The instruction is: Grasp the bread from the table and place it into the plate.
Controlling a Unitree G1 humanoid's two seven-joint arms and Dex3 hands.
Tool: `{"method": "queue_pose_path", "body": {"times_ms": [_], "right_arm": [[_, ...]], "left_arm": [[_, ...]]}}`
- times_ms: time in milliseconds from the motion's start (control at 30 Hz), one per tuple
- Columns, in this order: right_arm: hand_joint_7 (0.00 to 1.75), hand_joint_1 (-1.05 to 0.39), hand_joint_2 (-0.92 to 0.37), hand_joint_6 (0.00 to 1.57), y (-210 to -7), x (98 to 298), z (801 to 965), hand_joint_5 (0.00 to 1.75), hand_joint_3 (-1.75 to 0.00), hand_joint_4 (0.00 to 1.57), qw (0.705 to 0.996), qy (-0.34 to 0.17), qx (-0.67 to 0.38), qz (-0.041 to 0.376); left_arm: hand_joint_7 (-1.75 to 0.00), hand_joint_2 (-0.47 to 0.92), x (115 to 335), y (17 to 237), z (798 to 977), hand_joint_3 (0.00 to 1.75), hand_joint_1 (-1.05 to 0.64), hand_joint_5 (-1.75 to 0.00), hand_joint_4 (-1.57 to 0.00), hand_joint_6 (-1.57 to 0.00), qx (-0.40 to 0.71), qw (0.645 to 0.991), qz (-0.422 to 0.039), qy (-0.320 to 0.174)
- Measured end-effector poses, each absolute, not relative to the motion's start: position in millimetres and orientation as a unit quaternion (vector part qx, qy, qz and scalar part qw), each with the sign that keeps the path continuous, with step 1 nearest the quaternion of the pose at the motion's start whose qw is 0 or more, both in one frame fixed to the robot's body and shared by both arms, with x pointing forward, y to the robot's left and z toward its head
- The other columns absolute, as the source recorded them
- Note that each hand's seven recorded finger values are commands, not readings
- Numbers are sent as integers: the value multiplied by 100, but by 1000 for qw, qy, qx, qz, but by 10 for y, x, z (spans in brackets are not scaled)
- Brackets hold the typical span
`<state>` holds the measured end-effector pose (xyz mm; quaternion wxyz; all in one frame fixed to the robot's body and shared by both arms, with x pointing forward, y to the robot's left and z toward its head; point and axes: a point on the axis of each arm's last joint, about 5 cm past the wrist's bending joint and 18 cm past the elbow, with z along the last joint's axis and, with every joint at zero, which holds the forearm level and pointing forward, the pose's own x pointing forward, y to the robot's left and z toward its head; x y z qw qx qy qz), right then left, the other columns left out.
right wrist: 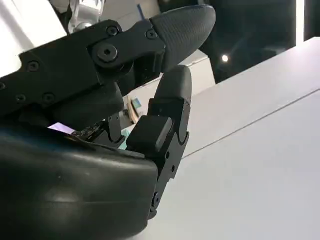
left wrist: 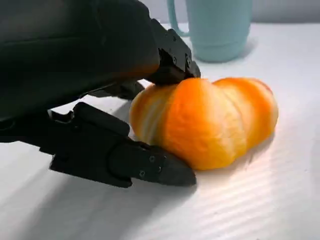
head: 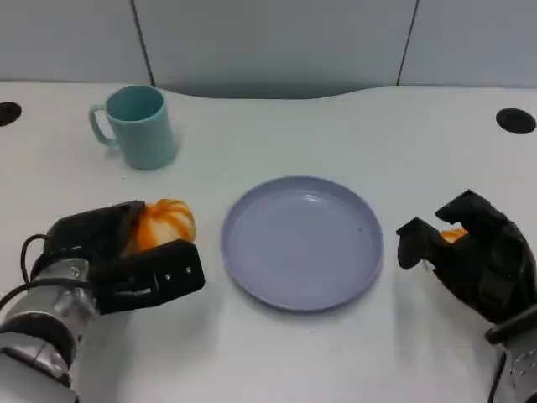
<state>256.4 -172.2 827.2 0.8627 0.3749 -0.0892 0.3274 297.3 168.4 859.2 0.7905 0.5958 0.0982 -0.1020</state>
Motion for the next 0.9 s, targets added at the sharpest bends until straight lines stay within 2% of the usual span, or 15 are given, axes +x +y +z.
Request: {"method": "queue_pose_path", "body": {"times_ms": [67,267,400,500,633,767,900], "right_arm": [[49,-48,-92,99,-1729,2561,8259,124,0,80,863,-86,378,324],[49,-49,-91,101,-1733,2594,8280,125,0,81,865,-93,372,323],[49,-49,-90,101,-1718,2626,8307,125,0,81,867,-91,370,321],[47,-47,-91,100,-1706,2642,8315,124,0,81,867,-88,371,321],[41,-45,-87,107,-1690,2666,8328,115,0,89,865,-90,378,317],[38,-48,-91,105,-1682,2691,8353,125,0,82,867,-97,372,316],[40,-45,-92,104,-1673,2703,8368,135,-1,77,869,-104,366,317]], "left_arm": [[-8,83,2976,1673,8595,0,-19,-48,-100,-113,592,796,-92,89],[-5,81,2986,1696,8620,0,-15,-33,-103,-117,583,805,-89,68],[-3,83,3022,1682,8679,1,-16,-29,-106,-115,549,830,-84,47],[-1,85,3087,1642,8778,2,-19,-29,-106,-114,532,843,-79,10],[-2,86,3230,1586,9004,1,-21,-32,-109,-115,499,864,-59,-32],[-2,83,3304,1536,9145,0,-18,-35,-109,-117,482,872,-57,-67],[-3,81,3323,1459,9199,0,-16,-36,-112,-119,459,881,-66,-94]]}}
